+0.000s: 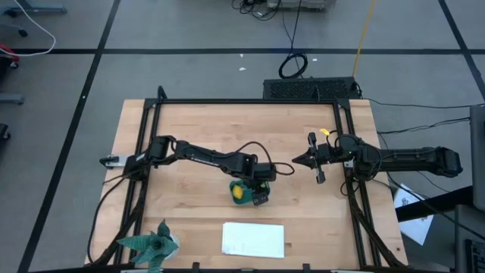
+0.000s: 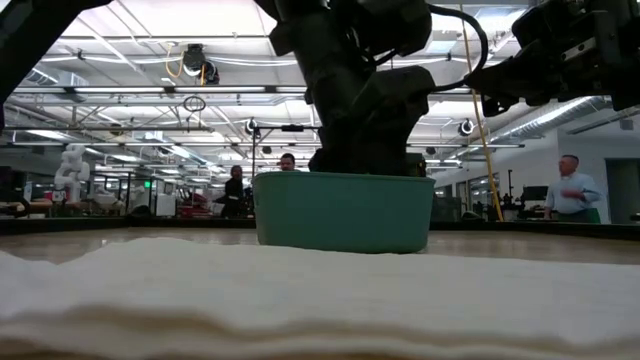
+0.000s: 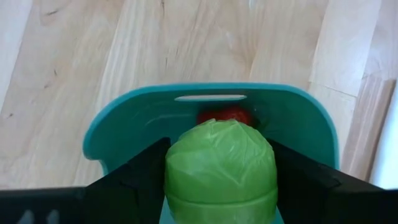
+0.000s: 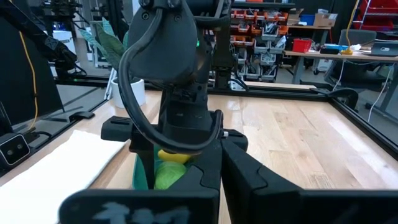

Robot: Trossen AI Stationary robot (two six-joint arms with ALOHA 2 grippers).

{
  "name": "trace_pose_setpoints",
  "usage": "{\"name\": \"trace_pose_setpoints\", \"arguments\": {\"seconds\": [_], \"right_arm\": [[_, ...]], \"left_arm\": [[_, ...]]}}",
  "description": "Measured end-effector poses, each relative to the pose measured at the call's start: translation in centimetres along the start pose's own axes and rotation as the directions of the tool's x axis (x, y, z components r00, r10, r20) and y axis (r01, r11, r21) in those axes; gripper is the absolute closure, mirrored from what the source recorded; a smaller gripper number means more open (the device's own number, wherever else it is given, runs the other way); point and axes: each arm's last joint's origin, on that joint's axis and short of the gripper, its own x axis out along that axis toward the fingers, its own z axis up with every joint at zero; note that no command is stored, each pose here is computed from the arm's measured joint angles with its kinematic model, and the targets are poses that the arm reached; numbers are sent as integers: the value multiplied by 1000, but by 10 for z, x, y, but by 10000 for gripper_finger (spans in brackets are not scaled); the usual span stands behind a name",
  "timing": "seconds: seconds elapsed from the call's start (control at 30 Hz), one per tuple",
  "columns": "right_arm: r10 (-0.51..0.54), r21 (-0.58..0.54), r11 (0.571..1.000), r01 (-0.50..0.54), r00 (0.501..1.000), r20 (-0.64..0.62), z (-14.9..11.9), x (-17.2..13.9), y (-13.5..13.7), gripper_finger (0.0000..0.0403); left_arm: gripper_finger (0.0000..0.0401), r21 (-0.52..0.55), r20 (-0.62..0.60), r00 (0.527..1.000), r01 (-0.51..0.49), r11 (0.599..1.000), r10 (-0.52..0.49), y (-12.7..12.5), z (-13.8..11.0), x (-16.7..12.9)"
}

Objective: Pick and placing Produce into tupperware
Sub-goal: Put the cabbage into the green bin

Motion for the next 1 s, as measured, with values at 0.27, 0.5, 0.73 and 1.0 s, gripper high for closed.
{"name": "trace_pose_setpoints", "arguments": {"seconds": [0.27,0.5,0.73,1.0], "right_arm": [[0,0,1000,0,1000,0,0,0,0,403],[0,0,1000,0,1000,0,0,0,0,403],[0,-1,1000,0,1000,0,0,0,0,403],[0,-1,1000,0,1000,0,0,0,0,403]], "left_arm": [[165,-8,-2,1000,-9,1000,9,8,-6,10],[165,9,-7,1000,-9,1000,9,9,-7,11],[165,29,-13,1000,-7,1000,8,9,-7,11],[166,46,-22,1000,-11,999,12,9,-8,11]]}}
